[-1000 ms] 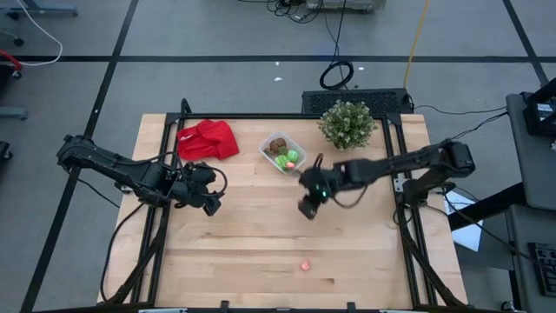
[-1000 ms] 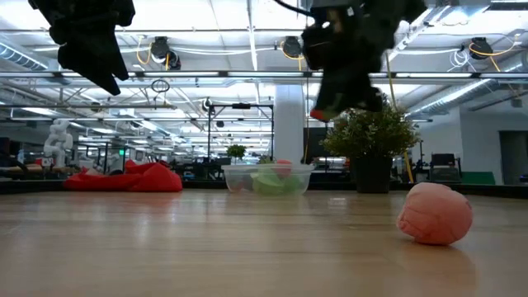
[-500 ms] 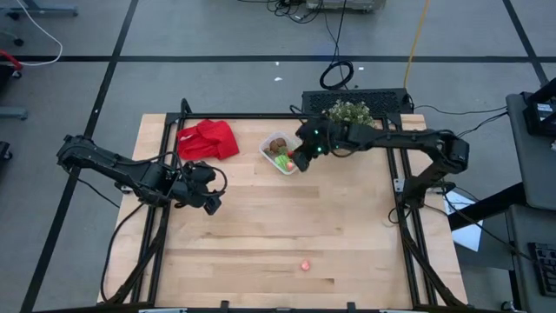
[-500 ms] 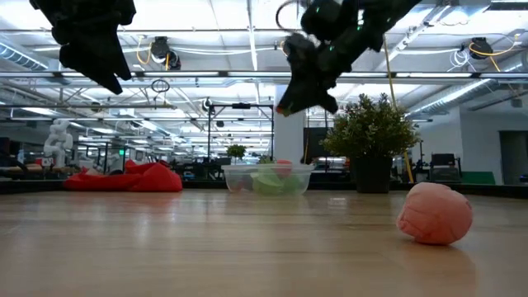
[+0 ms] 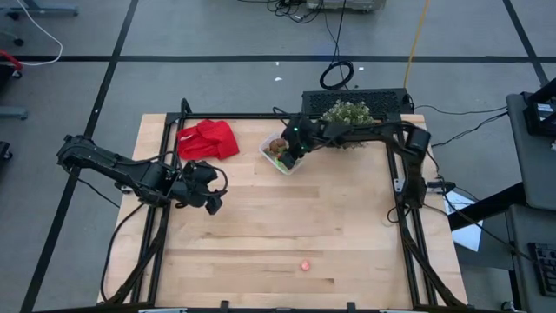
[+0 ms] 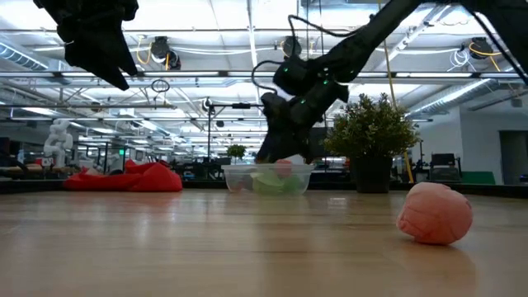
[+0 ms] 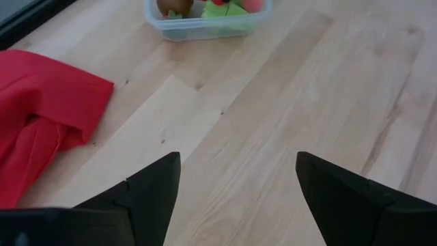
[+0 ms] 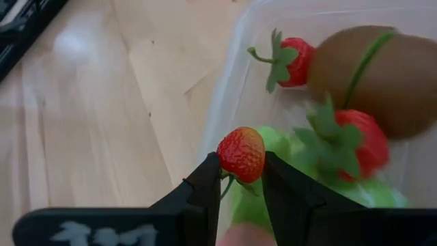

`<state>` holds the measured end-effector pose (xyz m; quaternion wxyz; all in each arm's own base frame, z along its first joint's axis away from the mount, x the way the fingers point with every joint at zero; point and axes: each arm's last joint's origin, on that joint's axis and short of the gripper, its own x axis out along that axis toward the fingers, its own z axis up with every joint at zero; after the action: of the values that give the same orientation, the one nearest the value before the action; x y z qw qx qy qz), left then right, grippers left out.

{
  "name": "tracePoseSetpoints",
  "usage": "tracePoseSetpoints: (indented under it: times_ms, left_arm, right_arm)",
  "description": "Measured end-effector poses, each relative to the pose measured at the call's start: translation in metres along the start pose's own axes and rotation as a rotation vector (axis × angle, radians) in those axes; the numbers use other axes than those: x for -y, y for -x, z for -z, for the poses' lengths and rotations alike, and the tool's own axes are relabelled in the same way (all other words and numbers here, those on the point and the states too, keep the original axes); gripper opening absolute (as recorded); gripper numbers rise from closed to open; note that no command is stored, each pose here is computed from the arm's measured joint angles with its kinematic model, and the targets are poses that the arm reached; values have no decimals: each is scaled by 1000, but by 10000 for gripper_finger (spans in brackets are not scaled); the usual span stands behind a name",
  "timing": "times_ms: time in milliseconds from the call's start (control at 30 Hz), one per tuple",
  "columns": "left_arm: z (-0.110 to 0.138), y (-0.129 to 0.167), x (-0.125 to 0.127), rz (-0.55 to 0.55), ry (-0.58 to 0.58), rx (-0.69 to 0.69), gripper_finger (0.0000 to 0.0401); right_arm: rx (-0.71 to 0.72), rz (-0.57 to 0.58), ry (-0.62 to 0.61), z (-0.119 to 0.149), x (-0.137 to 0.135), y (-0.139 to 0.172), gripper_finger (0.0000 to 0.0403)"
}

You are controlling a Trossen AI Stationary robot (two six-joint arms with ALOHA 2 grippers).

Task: Pick and placing Produce into tupperware
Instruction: Put the red strawberry into the transparent bin

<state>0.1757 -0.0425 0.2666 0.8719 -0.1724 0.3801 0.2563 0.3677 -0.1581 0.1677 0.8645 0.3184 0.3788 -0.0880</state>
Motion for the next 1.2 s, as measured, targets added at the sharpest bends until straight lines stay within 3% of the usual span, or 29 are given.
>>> tracePoseSetpoints:
  times_ms: [333,600,1200]
  left_arm:
    - [1,0,0,-4,-4,-5,296]
    - [1,0,0,-4,-4,-5,296]
    - [1,0,0,-4,-3,-5,296]
  right_arm:
    - [12,-22,62,-15,-2,-6,96]
    - [-15,-30,59,-14,2,-4,117]
    - [-21,-108,92,-15,0,-3,120]
